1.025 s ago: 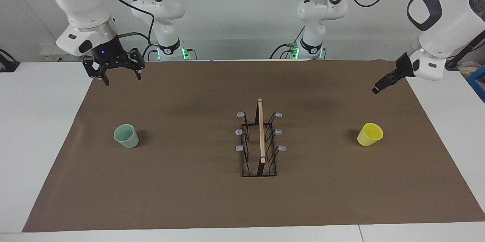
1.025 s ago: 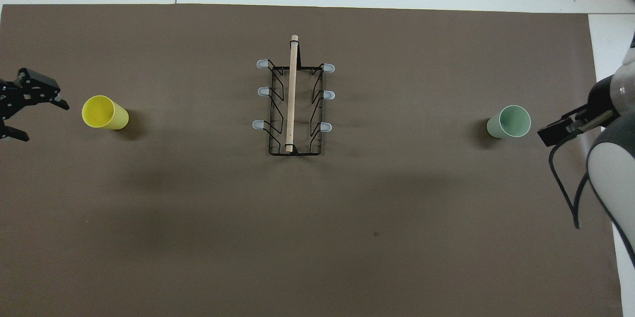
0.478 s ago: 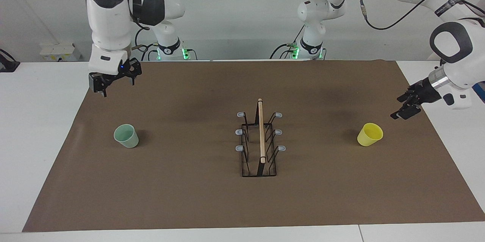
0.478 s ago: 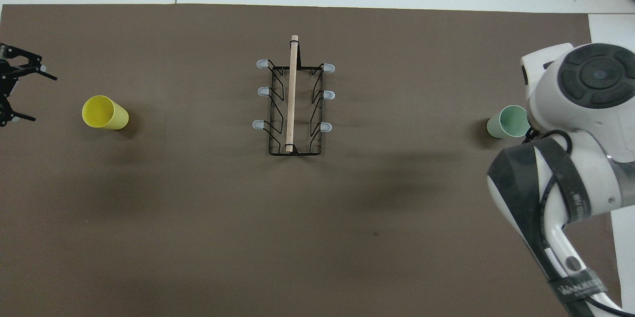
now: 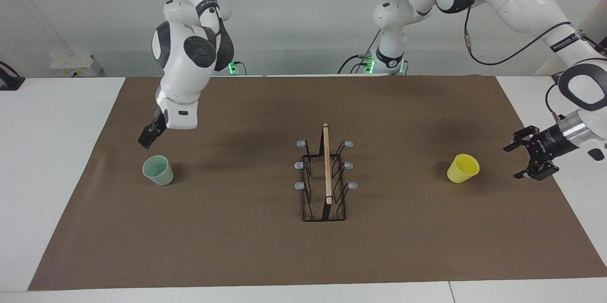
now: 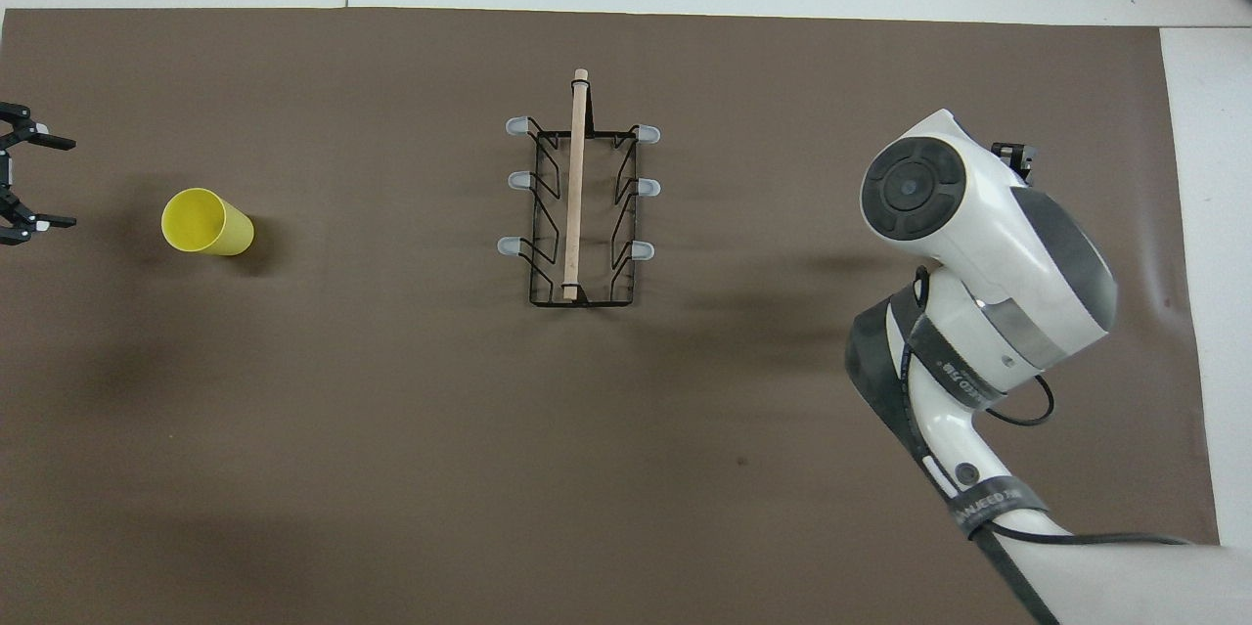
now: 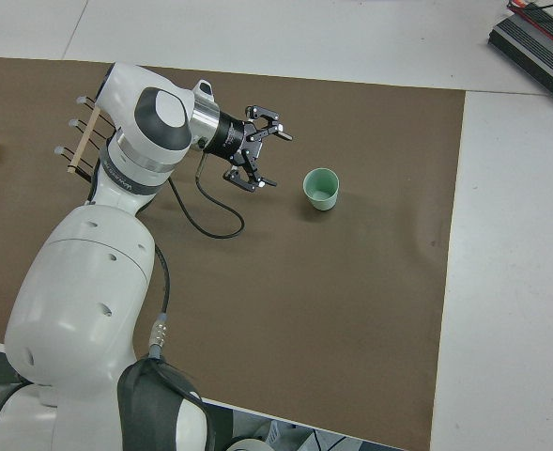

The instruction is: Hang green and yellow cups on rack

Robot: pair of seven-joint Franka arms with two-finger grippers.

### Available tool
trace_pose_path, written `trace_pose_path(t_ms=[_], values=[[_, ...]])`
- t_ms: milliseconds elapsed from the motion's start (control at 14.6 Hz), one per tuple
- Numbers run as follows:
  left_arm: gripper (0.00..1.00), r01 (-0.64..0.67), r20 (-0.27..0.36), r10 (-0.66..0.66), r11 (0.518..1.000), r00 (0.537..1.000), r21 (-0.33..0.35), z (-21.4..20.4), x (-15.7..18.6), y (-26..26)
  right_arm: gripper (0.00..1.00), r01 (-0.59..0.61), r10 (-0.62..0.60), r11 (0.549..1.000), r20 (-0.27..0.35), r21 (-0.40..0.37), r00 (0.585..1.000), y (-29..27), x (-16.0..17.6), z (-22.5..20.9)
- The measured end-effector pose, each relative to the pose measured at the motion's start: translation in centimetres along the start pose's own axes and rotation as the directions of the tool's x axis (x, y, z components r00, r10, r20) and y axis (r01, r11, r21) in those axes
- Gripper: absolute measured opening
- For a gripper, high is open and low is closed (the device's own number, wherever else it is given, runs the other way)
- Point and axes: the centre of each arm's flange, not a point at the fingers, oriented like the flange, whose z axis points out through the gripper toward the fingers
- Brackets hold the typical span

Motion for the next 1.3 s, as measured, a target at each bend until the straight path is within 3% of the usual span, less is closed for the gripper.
trace_pose_path(t_ms=[273, 478, 683, 957, 1299], values=[[1.00, 0.149, 0.093, -0.149, 0.989, 0.984, 0.011, 5.1, 2.8, -2.0, 1.00, 0.096, -0.094, 0.993, 0.037, -0.062, 0.995, -0.8, 1.9, 2.1], [1.00, 0.207, 0.137, -0.204, 0.978, 0.969, -0.005, 6.6, 3.2, -3.5, 1.00, 0.206, -0.195, 0.974, 0.110, -0.092, 0.975, -2.6, 4.1, 4.4], [1.00, 0.233, 0.170, -0.227, 0.972, 0.959, -0.015, 6.8, 2.7, -4.3, 1.00, 0.342, -0.320, 0.935, 0.193, -0.096, 0.928, -5.0, 8.7, 6.7], [1.00, 0.220, 0.276, -0.200, 0.975, 0.940, -0.043, 7.4, 1.9, -5.4, 1.00, 0.461, -0.420, 0.883, 0.288, -0.090, 0.861, -7.0, 11.2, 10.3], [1.00, 0.141, 0.393, -0.091, 0.985, 0.915, -0.101, 9.8, 1.6, -8.2, 1.00, 0.551, -0.494, 0.830, 0.348, -0.084, 0.797, -8.8, 10.6, 14.1]])
